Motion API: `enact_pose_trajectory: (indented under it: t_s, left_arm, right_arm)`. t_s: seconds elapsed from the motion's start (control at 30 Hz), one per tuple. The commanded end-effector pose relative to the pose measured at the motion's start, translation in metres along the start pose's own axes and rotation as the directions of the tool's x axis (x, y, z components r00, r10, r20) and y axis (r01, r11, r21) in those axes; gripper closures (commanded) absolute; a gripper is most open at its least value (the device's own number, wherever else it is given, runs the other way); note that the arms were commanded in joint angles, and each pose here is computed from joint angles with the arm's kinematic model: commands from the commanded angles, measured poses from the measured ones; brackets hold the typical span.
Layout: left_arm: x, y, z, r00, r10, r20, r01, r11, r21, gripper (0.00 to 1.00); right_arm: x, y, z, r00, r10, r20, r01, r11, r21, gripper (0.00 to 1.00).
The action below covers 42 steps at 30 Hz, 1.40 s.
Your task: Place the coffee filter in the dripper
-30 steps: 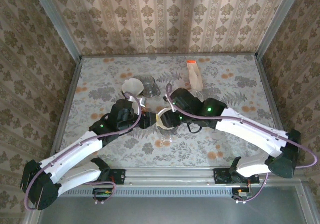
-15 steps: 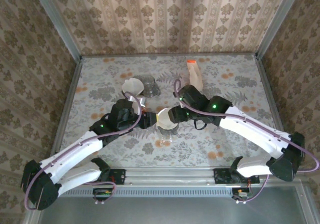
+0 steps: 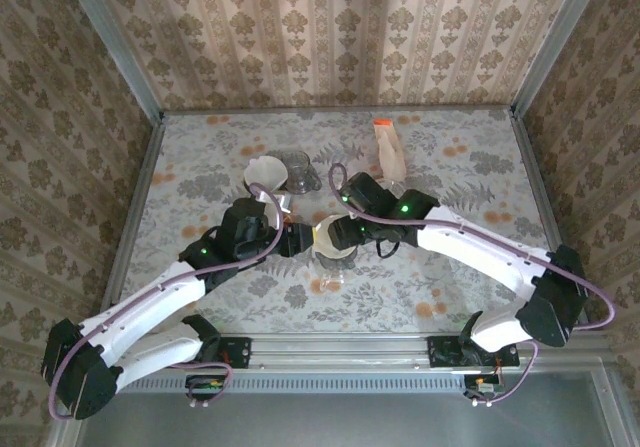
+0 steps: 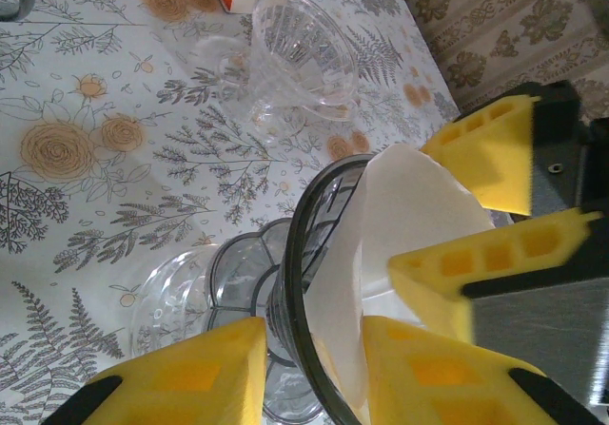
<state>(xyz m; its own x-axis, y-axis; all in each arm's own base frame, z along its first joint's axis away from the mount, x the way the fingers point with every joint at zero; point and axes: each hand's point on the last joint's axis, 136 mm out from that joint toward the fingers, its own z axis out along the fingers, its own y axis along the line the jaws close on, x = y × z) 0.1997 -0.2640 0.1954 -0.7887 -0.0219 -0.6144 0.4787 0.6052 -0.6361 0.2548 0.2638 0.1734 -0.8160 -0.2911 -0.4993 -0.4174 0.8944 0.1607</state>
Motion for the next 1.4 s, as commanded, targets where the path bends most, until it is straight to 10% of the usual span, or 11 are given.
enact_pose_trajectory:
  t_s: [0.0,1.1,1.37]
  left_arm:
    - [0.001,-0.004,0.002,1.0,0.015,0.0,-0.015,1.0,0.022,0.66]
    - [0.013,0.004,0.007,1.0,-0.015,-0.018,0.016,1.0,0.02,0.66]
    - [-0.001,-0.009,-0.002,0.999,-0.023,0.029,0.021,0.998,0.061,0.42]
  right_arm:
    - [0.004,0.002,0.012,1.0,0.01,-0.025,-0.01,1.0,-0.005,0.34]
    - [0.03,-0.011,0.053,0.99,0.01,-0.142,0.001,0.997,0.075,0.34]
    - [0.03,-0.011,0.053,0.99,0.009,-0.141,0.001,0.997,0.075,0.34]
